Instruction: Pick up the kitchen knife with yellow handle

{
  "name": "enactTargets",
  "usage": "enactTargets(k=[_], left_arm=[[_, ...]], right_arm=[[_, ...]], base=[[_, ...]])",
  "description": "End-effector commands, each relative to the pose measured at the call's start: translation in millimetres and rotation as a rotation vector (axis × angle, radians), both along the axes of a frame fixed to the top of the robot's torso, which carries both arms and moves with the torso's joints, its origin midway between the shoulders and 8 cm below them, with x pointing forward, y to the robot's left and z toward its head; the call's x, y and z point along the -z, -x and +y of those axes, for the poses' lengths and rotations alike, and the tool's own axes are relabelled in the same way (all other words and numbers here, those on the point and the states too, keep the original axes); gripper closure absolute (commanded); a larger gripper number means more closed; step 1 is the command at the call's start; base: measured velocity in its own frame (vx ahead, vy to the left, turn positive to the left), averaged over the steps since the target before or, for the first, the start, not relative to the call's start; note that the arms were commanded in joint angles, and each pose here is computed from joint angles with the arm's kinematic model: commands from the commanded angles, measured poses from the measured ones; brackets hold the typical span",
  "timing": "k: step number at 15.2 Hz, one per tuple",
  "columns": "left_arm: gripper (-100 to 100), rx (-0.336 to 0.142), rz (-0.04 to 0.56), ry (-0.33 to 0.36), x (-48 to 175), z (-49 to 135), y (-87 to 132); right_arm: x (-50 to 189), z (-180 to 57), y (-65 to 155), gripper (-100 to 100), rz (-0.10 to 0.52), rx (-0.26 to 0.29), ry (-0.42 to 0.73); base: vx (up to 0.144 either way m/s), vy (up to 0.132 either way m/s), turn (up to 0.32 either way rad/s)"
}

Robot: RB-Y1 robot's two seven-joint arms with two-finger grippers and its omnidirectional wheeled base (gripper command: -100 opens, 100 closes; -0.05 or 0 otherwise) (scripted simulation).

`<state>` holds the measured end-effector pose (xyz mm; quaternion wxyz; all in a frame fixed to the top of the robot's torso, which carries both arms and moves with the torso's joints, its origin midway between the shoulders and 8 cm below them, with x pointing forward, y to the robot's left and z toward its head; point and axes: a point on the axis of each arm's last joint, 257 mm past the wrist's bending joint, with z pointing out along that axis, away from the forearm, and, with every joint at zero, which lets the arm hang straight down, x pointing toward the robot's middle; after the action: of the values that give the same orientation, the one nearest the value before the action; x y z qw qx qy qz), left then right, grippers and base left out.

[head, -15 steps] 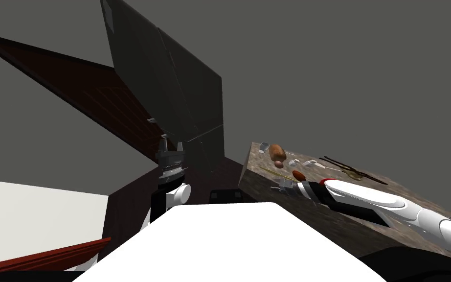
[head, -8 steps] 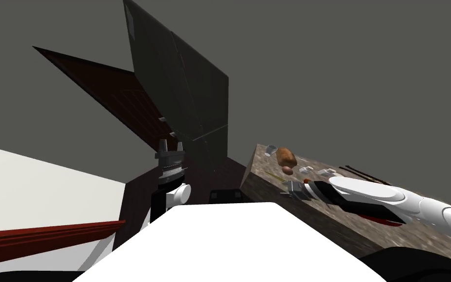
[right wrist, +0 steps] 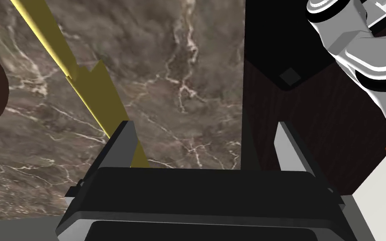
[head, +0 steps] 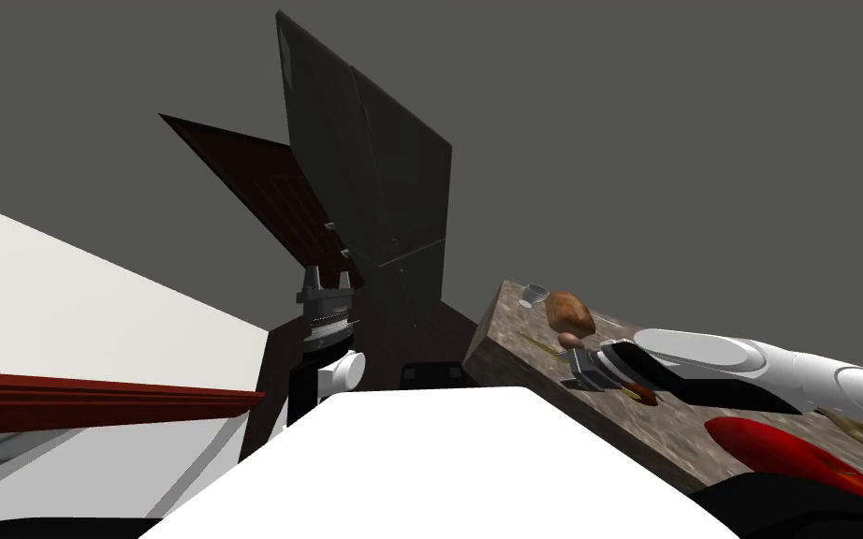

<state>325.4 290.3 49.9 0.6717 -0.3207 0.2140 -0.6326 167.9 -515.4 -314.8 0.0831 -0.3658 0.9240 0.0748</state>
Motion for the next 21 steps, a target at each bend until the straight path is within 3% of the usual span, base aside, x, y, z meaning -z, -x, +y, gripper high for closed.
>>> enactTargets(k=[1,4,6,7,8,12,14,15,19,21], left_arm=[[0,0.000,0.000,0.000,0,0.0,0],[0,0.000,0.000,0.000,0,0.0,0],[0,0.000,0.000,0.000,0,0.0,0],[0,0.000,0.000,0.000,0,0.0,0],[0,0.000,0.000,0.000,0,0.0,0],[0,0.000,0.000,0.000,0,0.0,0],[0,0.000,0.000,0.000,0,0.0,0],[0,0.000,0.000,0.000,0,0.0,0],[0,0.000,0.000,0.000,0,0.0,0],[0,0.000,0.000,0.000,0,0.1,0]], right_arm=[[-2,-14,1,-100,0.011,-0.020,0.034],[-2,-14,1,-100,0.011,-0.020,0.034],[-5,-31,7,-100,0.040,-0.048,0.083],[-3,-23,5,-100,0.026,-0.033,0.058],[7,-29,19,-100,0.029,-0.019,0.062],[19,-32,36,-100,0.030,0.001,0.062],[16,-31,33,-100,0.028,-0.005,0.062],[17,-31,33,100,0.028,-0.004,0.063],[17,-31,33,100,0.028,-0.004,0.063],[2,-27,12,100,0.029,-0.027,0.062]], base=[[0.016,-0.018,0.148],[0.006,-0.008,0.011],[0.002,-0.002,0.123],[0.003,-0.009,0.097],[0.018,0.007,0.101],[0.031,0.015,0.093],[0.023,0.006,0.041],[0.006,0.001,0.000],[0.000,0.000,0.000],[-0.025,-0.015,-0.168]])
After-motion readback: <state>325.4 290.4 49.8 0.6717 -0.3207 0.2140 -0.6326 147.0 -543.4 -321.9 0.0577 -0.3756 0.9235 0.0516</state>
